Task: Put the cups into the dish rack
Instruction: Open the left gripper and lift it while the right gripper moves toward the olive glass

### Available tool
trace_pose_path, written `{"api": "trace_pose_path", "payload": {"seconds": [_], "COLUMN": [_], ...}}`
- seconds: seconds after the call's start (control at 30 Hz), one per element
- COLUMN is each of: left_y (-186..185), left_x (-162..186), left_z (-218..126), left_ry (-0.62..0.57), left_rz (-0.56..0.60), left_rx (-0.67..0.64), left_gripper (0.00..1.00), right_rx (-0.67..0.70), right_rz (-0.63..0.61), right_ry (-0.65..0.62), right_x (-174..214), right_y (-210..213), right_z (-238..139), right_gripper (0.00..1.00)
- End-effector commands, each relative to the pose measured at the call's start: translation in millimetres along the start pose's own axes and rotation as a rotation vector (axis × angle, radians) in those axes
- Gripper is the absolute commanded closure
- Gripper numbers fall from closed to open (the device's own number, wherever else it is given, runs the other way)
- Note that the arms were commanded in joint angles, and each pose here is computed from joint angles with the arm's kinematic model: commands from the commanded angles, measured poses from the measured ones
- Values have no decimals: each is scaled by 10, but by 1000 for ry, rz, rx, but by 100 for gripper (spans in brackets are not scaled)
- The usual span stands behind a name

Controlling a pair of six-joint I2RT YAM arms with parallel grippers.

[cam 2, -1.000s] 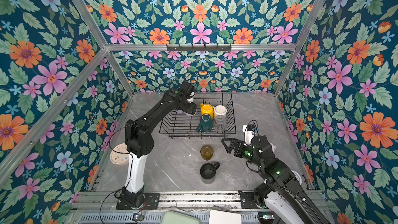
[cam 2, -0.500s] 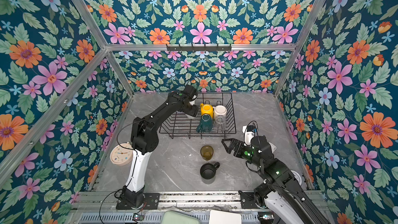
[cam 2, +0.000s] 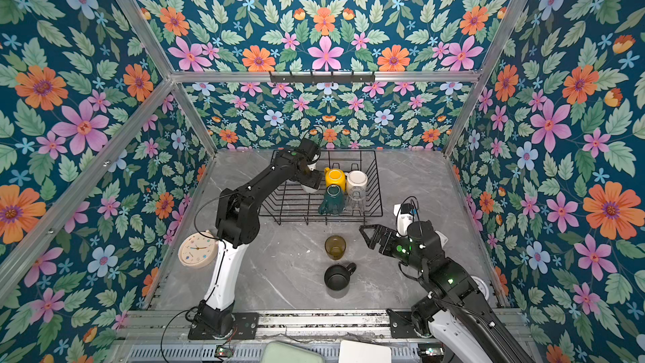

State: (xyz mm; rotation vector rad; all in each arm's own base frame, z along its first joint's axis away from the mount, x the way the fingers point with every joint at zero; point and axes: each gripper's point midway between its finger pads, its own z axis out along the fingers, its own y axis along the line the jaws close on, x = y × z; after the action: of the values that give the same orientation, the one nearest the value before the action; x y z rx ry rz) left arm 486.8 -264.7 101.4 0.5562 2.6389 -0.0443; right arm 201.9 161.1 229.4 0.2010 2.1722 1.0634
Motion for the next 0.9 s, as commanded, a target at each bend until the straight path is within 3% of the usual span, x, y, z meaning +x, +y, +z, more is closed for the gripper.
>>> {"api": "trace_pose_path", "payload": {"seconds": [0.0, 0.1, 0.37, 0.87], "left_y": [29, 56, 59, 24], "left_x": [-47, -59, -83, -114], "left_z": [-3, -18, -52, -180], "left_ry": [-17, -22, -31, -52], "left_rz": [-12, -12, -13, -13], "left_rx": [-14, -30, -27, 2], "left_gripper": [52, 38, 18, 7], "right_rx": [-8, -6, -1, 47], "right_rz": [0, 1, 0, -16], "right_ry": [-15, -16, -12, 32], "right_x": [-31, -34, -38, -25], "right_y": [21, 17, 19, -9], "right_z": [0, 1, 15, 51], "right_gripper": [1, 1, 1, 3]}}
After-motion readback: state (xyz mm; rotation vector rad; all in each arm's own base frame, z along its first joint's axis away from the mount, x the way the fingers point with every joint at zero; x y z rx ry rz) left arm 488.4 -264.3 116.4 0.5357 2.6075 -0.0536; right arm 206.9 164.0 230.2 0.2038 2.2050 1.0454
